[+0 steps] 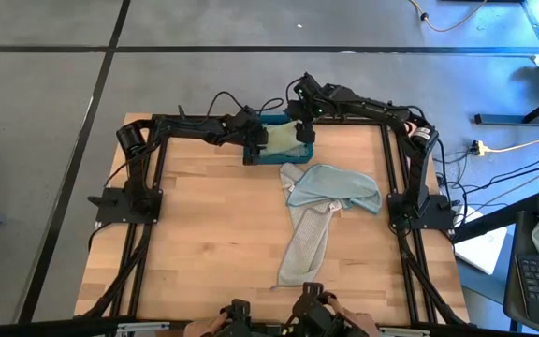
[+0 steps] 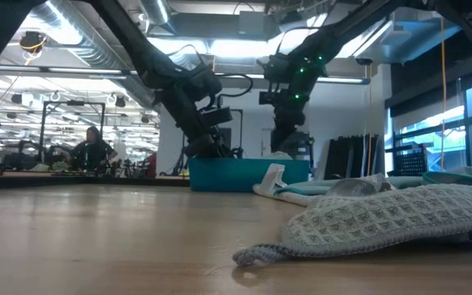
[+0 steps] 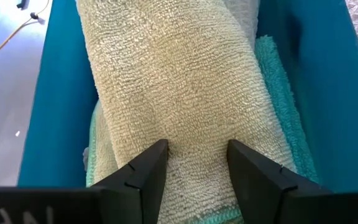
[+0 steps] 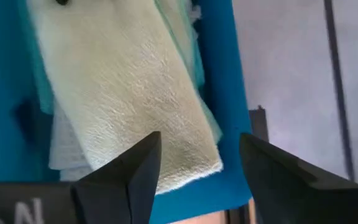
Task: Fold microfiber towels
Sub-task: Put the folded green towel into the blue bin
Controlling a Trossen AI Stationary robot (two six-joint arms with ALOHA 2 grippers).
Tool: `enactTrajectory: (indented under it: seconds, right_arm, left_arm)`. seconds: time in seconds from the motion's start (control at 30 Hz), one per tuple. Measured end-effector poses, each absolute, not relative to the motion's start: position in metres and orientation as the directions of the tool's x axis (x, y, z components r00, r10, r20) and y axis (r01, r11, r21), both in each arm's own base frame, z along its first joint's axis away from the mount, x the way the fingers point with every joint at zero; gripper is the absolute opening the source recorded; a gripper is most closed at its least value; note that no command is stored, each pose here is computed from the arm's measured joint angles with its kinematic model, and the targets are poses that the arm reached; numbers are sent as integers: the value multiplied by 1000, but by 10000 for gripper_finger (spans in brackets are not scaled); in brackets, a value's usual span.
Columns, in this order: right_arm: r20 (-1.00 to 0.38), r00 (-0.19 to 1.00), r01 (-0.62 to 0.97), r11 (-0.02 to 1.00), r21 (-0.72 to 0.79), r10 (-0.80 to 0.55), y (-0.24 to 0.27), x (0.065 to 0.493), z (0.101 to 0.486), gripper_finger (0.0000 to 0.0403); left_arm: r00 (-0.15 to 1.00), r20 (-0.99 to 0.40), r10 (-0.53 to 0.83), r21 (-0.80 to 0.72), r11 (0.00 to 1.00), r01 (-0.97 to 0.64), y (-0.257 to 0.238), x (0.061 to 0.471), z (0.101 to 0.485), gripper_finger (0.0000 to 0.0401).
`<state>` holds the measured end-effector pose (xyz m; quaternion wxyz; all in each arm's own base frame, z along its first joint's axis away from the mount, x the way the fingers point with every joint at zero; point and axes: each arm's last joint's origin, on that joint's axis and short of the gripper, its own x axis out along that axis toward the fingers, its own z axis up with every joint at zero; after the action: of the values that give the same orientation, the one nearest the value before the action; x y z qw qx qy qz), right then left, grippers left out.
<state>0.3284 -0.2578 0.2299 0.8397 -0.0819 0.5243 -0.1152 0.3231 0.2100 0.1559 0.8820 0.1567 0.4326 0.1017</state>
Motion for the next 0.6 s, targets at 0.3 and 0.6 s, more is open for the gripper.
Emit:
enactTrajectory:
  seconds: [0.3, 0.6]
  right_arm:
    - [-795, 607, -11, 999, -33, -20, -248, 335, 216, 204]
    - [-791, 607, 0, 995, -97, -77, -249, 320, 172, 142]
  left_arm:
    - [605, -732, 315, 365, 930, -42, 209, 323, 156, 160]
    - [601, -736, 312, 362, 931, -39, 209, 323, 155, 160]
